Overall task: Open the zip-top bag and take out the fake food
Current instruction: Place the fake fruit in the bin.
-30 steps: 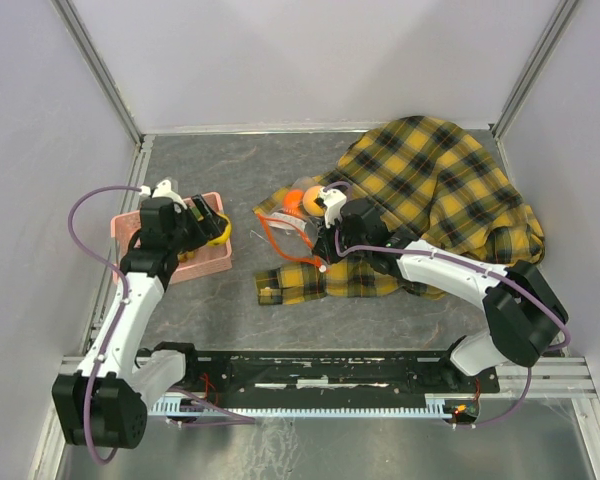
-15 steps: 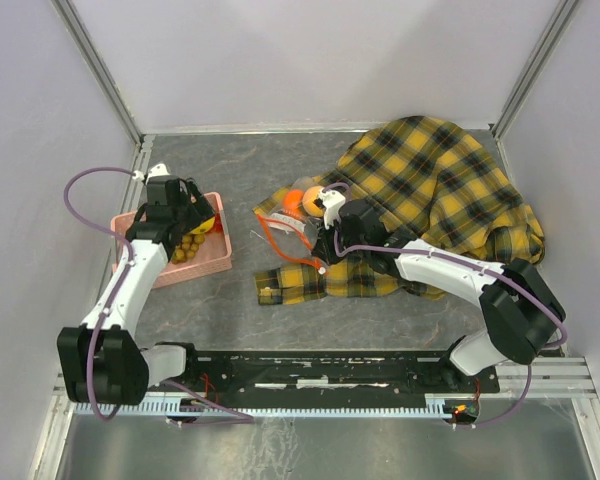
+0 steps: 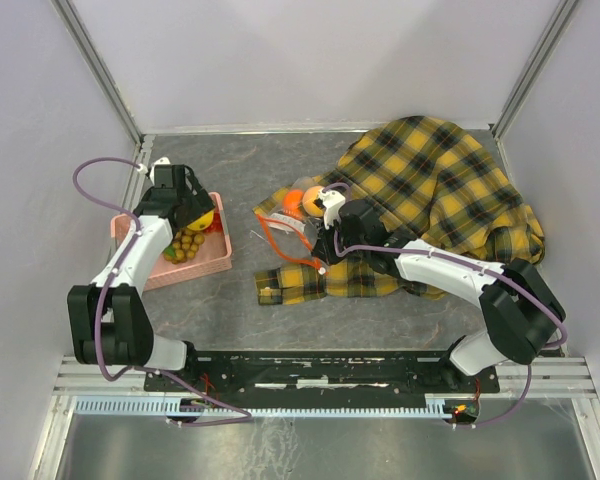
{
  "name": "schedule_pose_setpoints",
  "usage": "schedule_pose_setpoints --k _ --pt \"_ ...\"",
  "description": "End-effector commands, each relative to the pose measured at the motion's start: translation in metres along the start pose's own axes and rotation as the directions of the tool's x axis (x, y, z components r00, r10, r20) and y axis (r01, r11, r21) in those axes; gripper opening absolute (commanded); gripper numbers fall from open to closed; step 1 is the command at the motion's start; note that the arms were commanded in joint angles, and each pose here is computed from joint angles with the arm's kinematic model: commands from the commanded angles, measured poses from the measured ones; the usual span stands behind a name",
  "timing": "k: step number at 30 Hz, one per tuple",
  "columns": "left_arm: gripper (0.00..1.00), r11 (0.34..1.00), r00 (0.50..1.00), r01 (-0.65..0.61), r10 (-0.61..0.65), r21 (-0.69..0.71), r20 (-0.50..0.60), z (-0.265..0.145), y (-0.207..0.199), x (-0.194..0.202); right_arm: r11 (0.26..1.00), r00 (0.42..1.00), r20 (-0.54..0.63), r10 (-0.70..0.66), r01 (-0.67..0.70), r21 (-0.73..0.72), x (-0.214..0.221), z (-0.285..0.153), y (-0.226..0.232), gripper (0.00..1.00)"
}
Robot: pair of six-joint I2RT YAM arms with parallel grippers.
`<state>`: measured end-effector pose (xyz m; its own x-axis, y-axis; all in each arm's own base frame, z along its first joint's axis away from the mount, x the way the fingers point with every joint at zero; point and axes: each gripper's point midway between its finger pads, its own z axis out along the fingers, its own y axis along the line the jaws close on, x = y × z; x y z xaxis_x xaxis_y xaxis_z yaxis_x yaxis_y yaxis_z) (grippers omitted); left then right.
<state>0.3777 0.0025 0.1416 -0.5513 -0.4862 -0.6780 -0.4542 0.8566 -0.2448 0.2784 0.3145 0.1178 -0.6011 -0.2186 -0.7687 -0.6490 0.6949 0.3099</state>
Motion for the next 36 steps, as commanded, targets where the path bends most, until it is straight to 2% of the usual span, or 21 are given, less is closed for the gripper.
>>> schedule_pose_setpoints --k 1,3,4,16,22,26,30,36 --pt "0.76 0.998 0.997 0.063 -0.063 0.01 0.037 0.0 -0.008 -0.02 1.0 0.998 0.06 -0.006 0.008 -0.025 -0.021 -0.001 0.008 0.11" --pt "0.97 0.997 0.996 0.075 -0.074 -0.012 0.041 0.001 -0.005 -0.02 1.0 0.998 0.061 -0.007 0.008 -0.025 -0.021 -0.001 0.008 0.11" --pt "1.0 0.997 0.996 0.08 -0.079 -0.021 0.047 0.0 -0.003 -0.021 1.0 0.998 0.062 -0.008 0.01 -0.026 -0.021 -0.001 0.008 0.11" --pt "0.99 0.996 0.992 0.082 -0.084 0.026 0.093 -0.025 -0.004 -0.036 0.999 0.998 0.066 -0.006 0.008 -0.031 -0.022 -0.003 0.01 0.13" --pt "0.99 0.993 0.993 0.052 -0.063 0.102 0.102 -0.046 -0.009 -0.031 0.999 0.997 0.072 -0.005 0.008 -0.04 -0.024 -0.005 0.012 0.14" --pt "0.99 0.974 0.993 0.013 -0.04 0.226 0.115 -0.065 -0.023 -0.027 0.999 0.997 0.076 -0.005 0.008 -0.043 -0.025 -0.007 0.013 0.14" --pt "0.99 0.902 0.991 -0.042 -0.018 0.43 0.135 -0.092 -0.049 -0.017 0.999 0.996 0.09 0.001 0.004 -0.051 -0.028 -0.011 0.015 0.14" --pt "1.0 0.695 0.992 -0.043 -0.055 0.718 0.112 -0.138 -0.085 0.01 0.997 0.992 0.121 0.026 -0.017 -0.077 -0.036 -0.018 0.019 0.14"
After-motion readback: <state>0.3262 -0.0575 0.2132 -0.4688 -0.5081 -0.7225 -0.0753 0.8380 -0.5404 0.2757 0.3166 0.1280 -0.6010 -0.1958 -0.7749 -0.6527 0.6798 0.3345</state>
